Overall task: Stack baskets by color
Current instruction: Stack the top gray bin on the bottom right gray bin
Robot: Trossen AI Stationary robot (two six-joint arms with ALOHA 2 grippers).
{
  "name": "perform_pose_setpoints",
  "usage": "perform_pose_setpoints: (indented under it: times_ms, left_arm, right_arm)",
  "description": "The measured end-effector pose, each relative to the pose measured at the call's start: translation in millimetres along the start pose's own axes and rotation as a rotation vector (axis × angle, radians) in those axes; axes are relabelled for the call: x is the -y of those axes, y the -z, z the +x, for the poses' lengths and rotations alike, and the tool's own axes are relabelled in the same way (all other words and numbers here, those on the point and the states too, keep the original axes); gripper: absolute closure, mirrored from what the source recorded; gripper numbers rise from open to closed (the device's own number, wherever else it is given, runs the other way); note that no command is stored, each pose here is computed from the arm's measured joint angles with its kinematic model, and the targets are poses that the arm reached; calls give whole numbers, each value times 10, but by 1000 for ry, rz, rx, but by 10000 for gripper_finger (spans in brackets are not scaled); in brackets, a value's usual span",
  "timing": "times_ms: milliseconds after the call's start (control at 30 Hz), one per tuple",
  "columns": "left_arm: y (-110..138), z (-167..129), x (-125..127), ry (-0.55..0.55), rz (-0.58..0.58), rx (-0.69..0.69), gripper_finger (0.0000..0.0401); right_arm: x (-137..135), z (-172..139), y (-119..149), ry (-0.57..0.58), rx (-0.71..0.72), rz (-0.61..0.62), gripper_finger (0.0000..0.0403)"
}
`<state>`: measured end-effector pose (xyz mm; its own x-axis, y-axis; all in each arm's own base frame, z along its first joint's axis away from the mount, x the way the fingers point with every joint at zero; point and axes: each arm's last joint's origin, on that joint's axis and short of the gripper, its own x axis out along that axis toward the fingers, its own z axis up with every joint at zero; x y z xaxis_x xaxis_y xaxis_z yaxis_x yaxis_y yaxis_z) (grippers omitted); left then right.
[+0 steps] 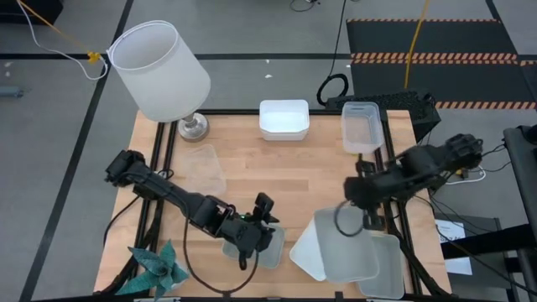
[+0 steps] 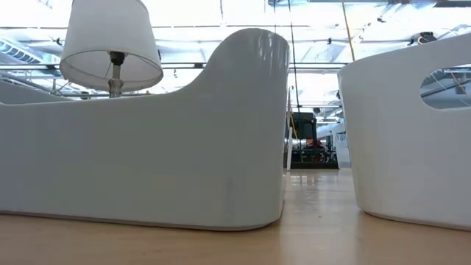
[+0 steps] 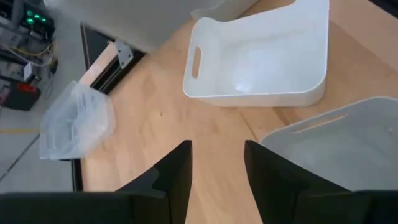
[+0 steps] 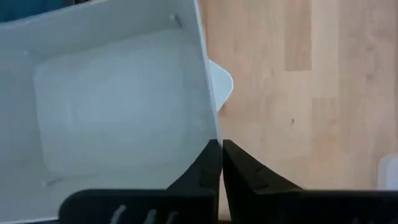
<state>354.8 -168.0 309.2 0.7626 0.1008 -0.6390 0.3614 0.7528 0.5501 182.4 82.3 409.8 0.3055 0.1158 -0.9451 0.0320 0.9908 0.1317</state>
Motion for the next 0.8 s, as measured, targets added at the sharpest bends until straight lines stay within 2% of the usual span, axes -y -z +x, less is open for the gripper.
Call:
perform_pose_setpoints:
  times_ms: [467, 800]
  left_arm:
    - [-4, 3, -4, 0, -25, 5, 258]
    - [-9, 5, -4, -1, -33, 10, 258]
  right_arm:
    - [-155, 323, 697, 33, -122, 113, 403]
    - [-178, 338, 1001, 7, -162, 187, 403]
